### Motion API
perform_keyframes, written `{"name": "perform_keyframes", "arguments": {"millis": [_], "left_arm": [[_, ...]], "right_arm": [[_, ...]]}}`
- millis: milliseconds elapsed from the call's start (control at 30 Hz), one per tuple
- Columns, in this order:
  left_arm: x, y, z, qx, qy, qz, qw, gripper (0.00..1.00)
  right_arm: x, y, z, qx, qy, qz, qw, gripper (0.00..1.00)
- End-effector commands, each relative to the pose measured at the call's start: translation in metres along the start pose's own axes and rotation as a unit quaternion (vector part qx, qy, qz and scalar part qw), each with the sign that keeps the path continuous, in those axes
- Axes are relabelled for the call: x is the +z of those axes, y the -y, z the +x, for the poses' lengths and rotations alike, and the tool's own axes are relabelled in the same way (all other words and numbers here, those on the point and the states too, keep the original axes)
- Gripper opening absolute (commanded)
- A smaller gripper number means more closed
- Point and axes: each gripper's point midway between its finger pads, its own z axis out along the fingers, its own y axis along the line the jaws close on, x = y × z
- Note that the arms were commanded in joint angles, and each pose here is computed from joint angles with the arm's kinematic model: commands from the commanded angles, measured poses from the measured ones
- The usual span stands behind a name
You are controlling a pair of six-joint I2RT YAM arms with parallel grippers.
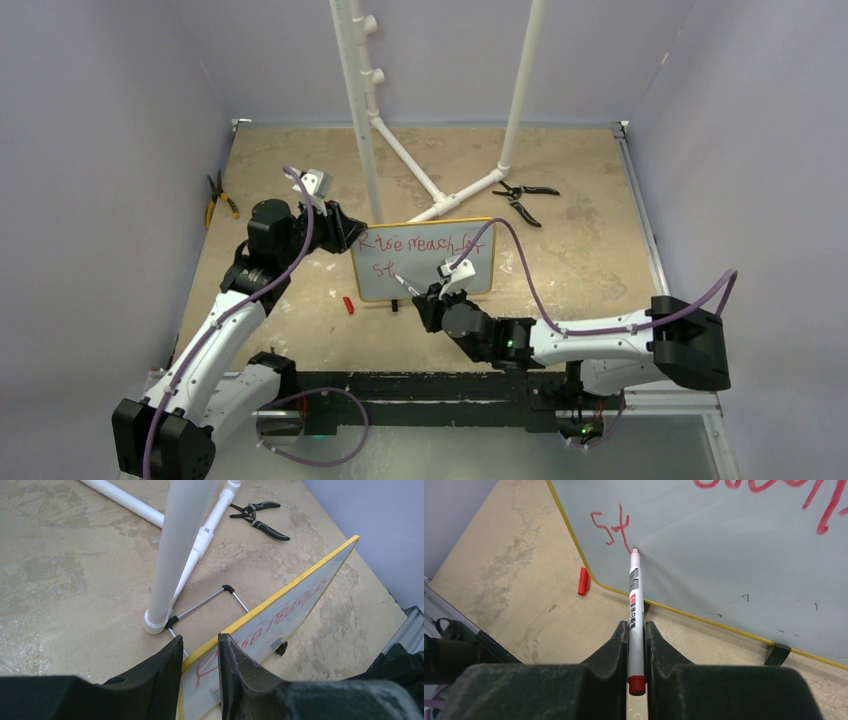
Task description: Write a sentence on the whiteboard
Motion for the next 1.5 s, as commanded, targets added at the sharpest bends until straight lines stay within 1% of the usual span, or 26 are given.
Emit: {"name": "perform_keyframes", "arguments": {"millis": [0,67,133,700,1000,1200,1467], "left_arm": [[-0.002,0.003,0.002,-0.004,0.0,0.005,1.0,0.3],[-0.002,0.003,0.001,-0.003,0.0,0.005,1.0,0.3],[-0.002,0.002,0.002,-0.004,0.0,0.005,1.0,0.3],[-0.002,0.002,0.003,-0.005,-0.002,0.004,1.0,0.3],[-0.002,0.001,0.003,-0.004,-0.002,0.003,1.0,0.3],[-0.002,0.001,0.002,-0.004,-0.001,0.003,1.0,0.3],[-0.001,0.002,0.003,-0.004,-0.003,0.005,1.0,0.3]], "right_arm": [[-0.009,-0.007,-0.037,0.025,0.049,-0.013,0.998,0.0],[-0.012,-0.005,-0.038,0.03,0.052,-0.017,0.998,0.0],[-0.012,-0.004,-0.032,0.028,0.042,-0.017,0.999,0.0],[-0.005,0.015,-0.029,0.029,0.043,0.038,0.998,0.0],[-0.003,0.005,-0.043,0.014,0.064,0.014,0.998,0.0],[0.003,-0.001,-0.031,0.001,0.044,0.002,0.999,0.0],[0.001,0.009,-0.012,0.003,0.015,0.014,1.0,0.0]]}}
